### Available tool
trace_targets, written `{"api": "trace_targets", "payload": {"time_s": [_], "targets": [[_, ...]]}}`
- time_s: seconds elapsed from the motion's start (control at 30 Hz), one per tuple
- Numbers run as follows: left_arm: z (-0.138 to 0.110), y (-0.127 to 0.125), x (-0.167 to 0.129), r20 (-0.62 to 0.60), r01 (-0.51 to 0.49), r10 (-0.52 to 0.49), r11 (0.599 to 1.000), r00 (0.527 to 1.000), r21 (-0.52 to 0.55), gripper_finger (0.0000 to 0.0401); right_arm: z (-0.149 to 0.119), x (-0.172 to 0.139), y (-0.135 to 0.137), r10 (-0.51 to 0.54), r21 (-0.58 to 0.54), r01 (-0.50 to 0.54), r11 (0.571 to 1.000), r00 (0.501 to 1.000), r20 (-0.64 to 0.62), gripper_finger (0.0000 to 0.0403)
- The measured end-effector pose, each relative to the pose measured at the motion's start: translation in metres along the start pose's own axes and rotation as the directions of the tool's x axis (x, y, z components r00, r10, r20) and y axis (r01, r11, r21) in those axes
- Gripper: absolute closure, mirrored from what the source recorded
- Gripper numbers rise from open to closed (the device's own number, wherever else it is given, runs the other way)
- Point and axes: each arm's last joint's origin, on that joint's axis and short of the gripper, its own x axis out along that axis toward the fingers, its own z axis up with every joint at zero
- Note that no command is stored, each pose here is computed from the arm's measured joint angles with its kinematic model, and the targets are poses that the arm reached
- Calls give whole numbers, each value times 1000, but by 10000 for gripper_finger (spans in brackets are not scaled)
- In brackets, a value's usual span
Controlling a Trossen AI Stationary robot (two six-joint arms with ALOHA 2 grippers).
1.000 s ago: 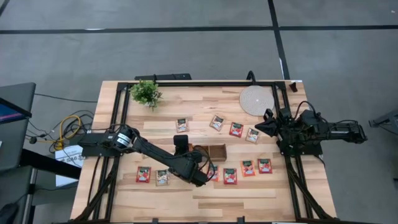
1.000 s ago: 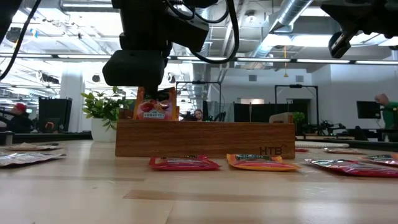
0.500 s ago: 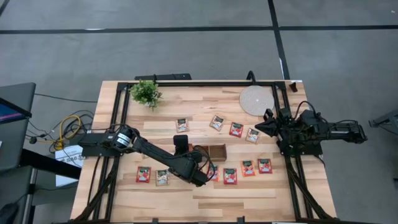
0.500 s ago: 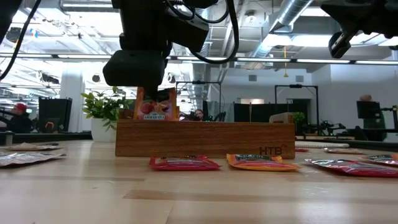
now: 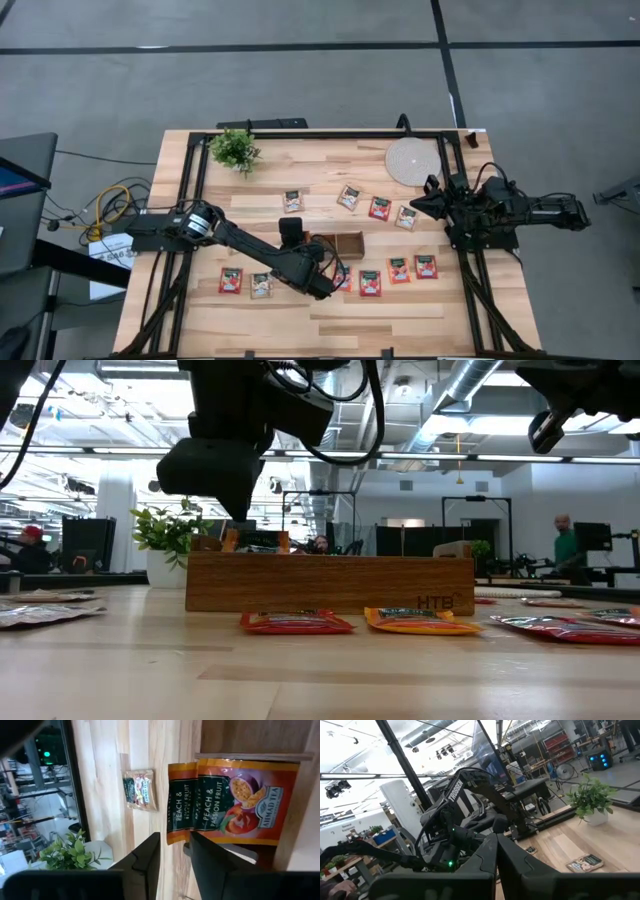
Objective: Pick & Place Tea
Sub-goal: Put the orange tea bag into the left section of the wooden organizer
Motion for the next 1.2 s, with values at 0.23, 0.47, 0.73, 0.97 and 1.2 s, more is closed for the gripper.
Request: {"api": "trace_targets", "payload": {"time_s": [0.23,0.47,0.73,0.97,1.2], "targets": [[-21,60,-48,139,119,-89,967,986,-227,305,0,0,1,12,23,-12,1000,1000,0,403],[-74,135,-92,320,316,-158,784,934,-535,305,-7,9,8,114,14,-114,993,990,-82,403],[-138,146,-78,328,351,-158,634,931,-689,305,-11,42,37,157,-13,-165,986,957,-244,403],[-162,125,-57,269,323,-181,605,946,-728,305,-24,86,79,80,-85,-149,985,835,-544,403],[-165,113,-54,264,315,-178,653,948,-688,305,-51,126,114,-60,-176,-122,977,633,-772,403]]}}
